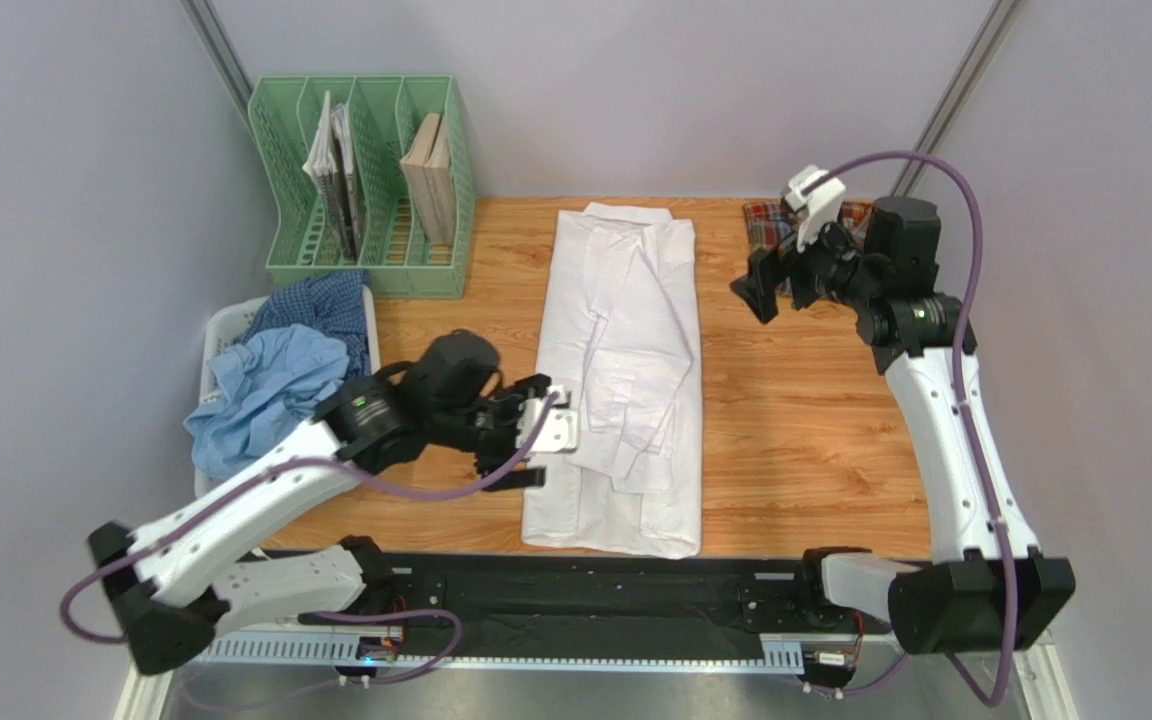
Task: Fold and stack the long sleeve shirts
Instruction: Fold the shirt
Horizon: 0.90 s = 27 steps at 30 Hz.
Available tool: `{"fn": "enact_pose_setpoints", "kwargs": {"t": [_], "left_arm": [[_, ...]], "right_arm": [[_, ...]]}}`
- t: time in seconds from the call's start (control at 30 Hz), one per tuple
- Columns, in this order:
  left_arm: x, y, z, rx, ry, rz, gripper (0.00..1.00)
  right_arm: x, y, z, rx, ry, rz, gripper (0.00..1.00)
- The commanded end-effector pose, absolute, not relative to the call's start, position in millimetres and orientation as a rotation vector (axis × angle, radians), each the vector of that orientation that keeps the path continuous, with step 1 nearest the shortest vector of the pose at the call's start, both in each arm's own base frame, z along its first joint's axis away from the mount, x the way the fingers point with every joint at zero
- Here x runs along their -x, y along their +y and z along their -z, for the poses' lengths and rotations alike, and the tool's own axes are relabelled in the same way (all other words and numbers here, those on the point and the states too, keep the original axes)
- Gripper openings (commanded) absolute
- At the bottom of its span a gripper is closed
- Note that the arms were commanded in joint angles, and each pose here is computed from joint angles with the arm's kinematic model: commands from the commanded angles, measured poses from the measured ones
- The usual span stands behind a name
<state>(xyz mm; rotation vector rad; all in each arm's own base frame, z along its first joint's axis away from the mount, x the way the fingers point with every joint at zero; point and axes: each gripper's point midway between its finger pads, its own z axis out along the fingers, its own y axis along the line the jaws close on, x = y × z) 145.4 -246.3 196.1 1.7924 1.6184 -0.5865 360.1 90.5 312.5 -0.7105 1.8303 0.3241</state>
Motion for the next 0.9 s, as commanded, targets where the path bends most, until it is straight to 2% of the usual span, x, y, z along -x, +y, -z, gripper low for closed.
{"fn": "enact_pose_setpoints", "kwargs": {"t": [0.0,0.03,0.1,0.13,0.23,0.27,0.37,0.5,0.7,0.87], "left_arm": [[-108,-237,-197,-1.896,1.344,0.681,0.99],[-103,-234,-195,-1.923,1.299,0.682,0.99],[-98,-223,-178,-2.025,1.200,0.628,0.99],[-100,-220,-169,-2.044,1.213,0.598,0.99],[-104,-214,-134,-2.153,1.223,0.532,0.99],[-105,-209,-116,-2.201,1.239,0.511,0.95],[-112,-214,-91,-2.270,1.158,0.424,0.90],[-114,-223,-73,-2.330,1.041,0.390,0.83],[-104,-229,-51,-2.408,1.031,0.442,0.71],[-97,-232,-31,-2.477,1.041,0.467,0.69]], "right_arm": [[-282,152,-323,1.235,1.458,-0.429,0.93],[-259,151,-278,1.415,1.465,-0.419,0.93],[-222,153,-250,1.554,1.399,-0.391,0.93],[-199,147,-200,1.626,1.467,-0.429,0.93],[-159,142,-156,1.858,1.292,-0.343,0.84],[-145,139,-127,1.954,1.241,-0.350,0.82],[-121,139,-94,2.073,1.127,-0.361,0.74],[-113,146,-65,2.184,0.997,-0.365,0.66],[-117,154,-34,2.276,0.927,-0.371,0.56],[-122,158,-16,2.324,0.854,-0.349,0.55]]}}
